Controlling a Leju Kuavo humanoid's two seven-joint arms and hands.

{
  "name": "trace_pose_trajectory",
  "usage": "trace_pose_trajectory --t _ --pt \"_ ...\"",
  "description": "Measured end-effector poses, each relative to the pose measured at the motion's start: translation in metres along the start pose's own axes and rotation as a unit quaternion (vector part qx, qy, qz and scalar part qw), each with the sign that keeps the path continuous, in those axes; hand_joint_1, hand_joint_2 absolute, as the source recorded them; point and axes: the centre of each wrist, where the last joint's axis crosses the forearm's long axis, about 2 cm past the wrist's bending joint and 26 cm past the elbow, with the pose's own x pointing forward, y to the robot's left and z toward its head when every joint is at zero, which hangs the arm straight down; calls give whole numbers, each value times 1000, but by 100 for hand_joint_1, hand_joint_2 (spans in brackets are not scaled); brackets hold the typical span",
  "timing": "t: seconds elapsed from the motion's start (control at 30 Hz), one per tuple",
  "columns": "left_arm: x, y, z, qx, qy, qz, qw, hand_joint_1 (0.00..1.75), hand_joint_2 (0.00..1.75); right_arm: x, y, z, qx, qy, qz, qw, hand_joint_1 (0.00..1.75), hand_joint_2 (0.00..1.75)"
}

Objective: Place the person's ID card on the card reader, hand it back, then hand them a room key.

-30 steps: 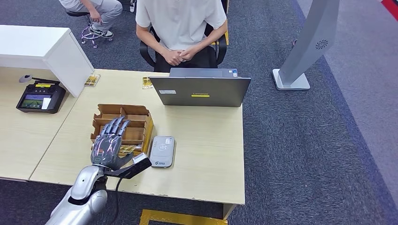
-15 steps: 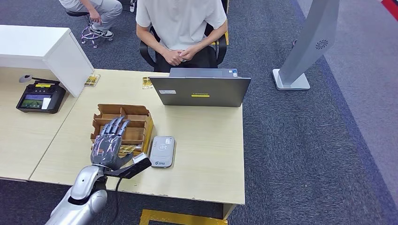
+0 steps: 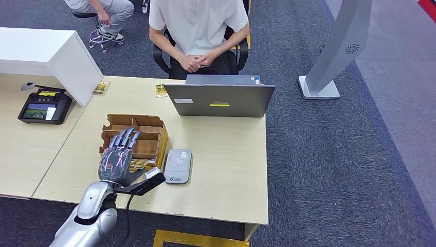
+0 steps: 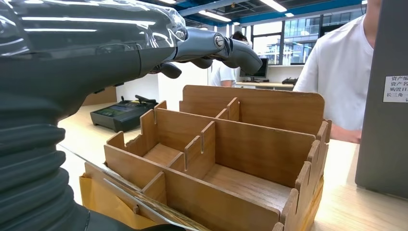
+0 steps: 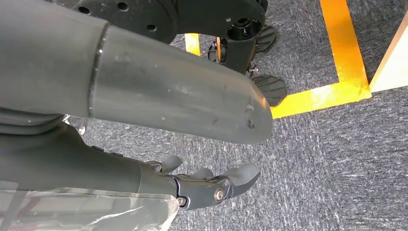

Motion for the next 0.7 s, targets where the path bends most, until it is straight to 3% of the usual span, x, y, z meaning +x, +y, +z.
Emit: trace_pose_trajectory --t 0.7 --pt "0 -1 1 5 4 -7 1000 0 175 0 0 0 0 0 0 1000 0 0"
